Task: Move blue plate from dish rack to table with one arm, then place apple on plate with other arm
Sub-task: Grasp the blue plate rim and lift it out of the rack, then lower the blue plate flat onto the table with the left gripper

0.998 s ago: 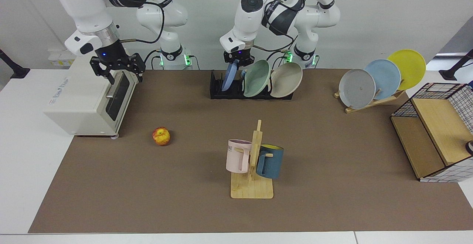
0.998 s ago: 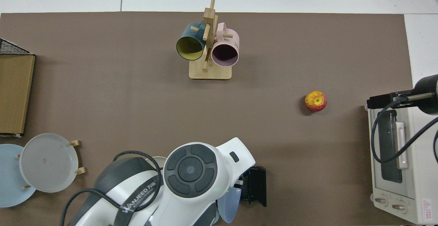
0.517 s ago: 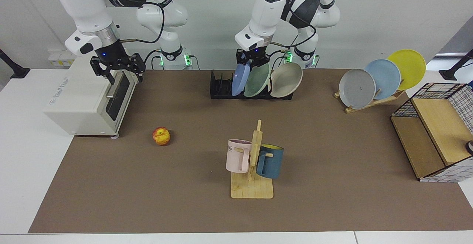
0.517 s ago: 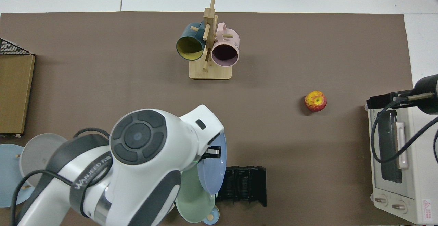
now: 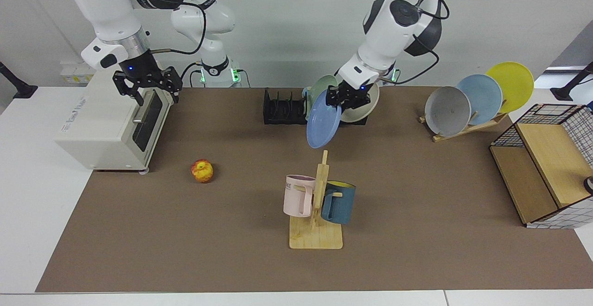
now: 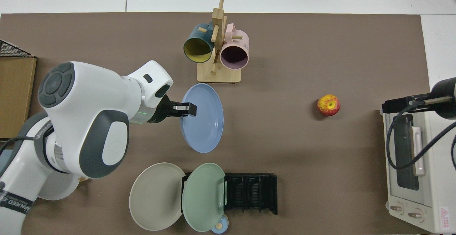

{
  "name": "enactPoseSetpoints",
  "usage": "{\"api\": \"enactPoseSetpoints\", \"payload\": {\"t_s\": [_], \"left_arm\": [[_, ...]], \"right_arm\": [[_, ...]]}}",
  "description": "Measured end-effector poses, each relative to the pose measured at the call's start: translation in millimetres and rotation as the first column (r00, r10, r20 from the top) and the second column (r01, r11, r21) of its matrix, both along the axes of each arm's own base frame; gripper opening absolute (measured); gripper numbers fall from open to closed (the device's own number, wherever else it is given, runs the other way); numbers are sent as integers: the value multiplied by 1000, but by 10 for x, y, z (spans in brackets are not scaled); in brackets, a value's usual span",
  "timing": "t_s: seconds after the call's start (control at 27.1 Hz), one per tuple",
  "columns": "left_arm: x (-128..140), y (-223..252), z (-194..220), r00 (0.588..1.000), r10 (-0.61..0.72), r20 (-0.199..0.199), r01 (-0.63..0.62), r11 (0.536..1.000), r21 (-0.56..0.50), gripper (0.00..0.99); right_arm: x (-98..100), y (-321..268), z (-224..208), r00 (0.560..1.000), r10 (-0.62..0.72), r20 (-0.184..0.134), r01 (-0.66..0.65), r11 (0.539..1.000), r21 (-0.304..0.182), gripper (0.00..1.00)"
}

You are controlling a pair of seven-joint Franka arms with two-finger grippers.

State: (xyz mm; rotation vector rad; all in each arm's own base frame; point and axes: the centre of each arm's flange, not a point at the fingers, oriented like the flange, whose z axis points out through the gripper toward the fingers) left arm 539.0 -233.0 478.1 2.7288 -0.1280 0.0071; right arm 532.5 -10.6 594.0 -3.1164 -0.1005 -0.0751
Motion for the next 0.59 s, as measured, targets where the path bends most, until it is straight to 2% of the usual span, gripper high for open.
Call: {"api": "enactPoseSetpoints", "payload": {"t_s": [0.15,0.37,0.59], "left_arm": [[178,47,-414,1000,-11,-23,8,993,-118,75],[280,170,-1009,996,-83,-37,73,973,-218,75],[211,263,-1271,997,-73,0,70,945,-319,75]], "right_arm": [[0,0,0,1000,0,0,0,1000,0,1000],[0,0,0,1000,0,0,0,1000,0,1000],[0,0,0,1000,0,0,0,1000,0,1000]]}}
